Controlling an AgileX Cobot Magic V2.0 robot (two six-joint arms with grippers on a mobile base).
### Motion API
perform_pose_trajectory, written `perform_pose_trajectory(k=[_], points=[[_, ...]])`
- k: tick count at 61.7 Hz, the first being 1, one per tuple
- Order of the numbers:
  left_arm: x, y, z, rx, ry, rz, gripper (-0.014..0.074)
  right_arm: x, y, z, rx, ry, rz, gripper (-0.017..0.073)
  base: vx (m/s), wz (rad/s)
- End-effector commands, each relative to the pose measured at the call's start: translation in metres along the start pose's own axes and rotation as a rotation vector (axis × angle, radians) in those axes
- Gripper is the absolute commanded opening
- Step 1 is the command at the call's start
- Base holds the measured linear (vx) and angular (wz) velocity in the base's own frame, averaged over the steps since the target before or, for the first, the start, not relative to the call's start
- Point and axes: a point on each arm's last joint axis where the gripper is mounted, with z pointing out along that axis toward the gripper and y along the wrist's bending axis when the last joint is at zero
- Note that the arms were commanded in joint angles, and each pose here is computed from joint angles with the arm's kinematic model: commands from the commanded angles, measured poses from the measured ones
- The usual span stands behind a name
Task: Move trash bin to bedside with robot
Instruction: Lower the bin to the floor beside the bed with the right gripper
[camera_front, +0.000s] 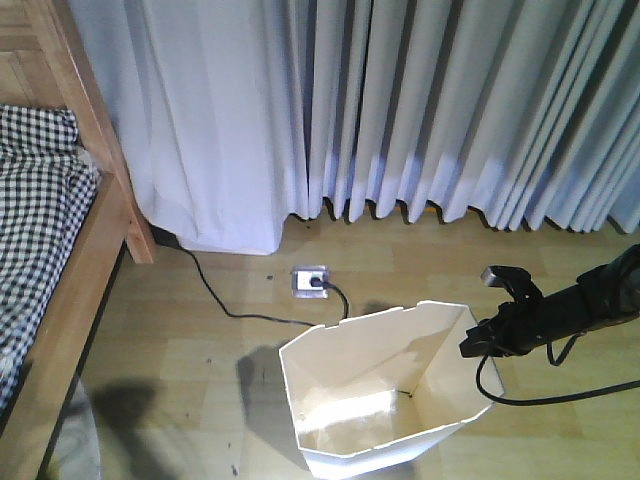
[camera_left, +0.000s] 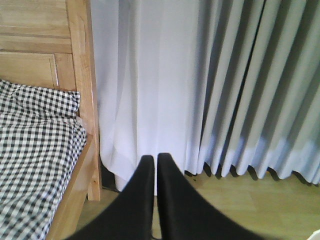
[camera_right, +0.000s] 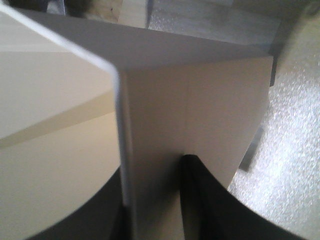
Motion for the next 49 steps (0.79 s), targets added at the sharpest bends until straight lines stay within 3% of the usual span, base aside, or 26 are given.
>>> perform_pose_trajectory(k=[1, 22, 49], points=[[-0.0027, 0.0000, -0.0001, 0.004, -0.067, -0.009, -0.0006, -0.0238, 0.0226, -0.0249, -0.164, -0.102, -0.008, -0.0005, 0.30, 0.05], [-0.0027, 0.0000, -0.0001, 0.004, -0.067, -0.009, -0.0006, -0.0238, 0.0226, -0.0249, -0.164, -0.102, -0.008, -0.0005, 0.22, 0.02], [-0.0027, 0.0000, -0.0001, 0.004, -0.067, -0.009, -0.0006, -0.0238, 0.0226, -0.0249, -0.164, -0.102, -0.008, -0.0005, 0.02, 0.00]])
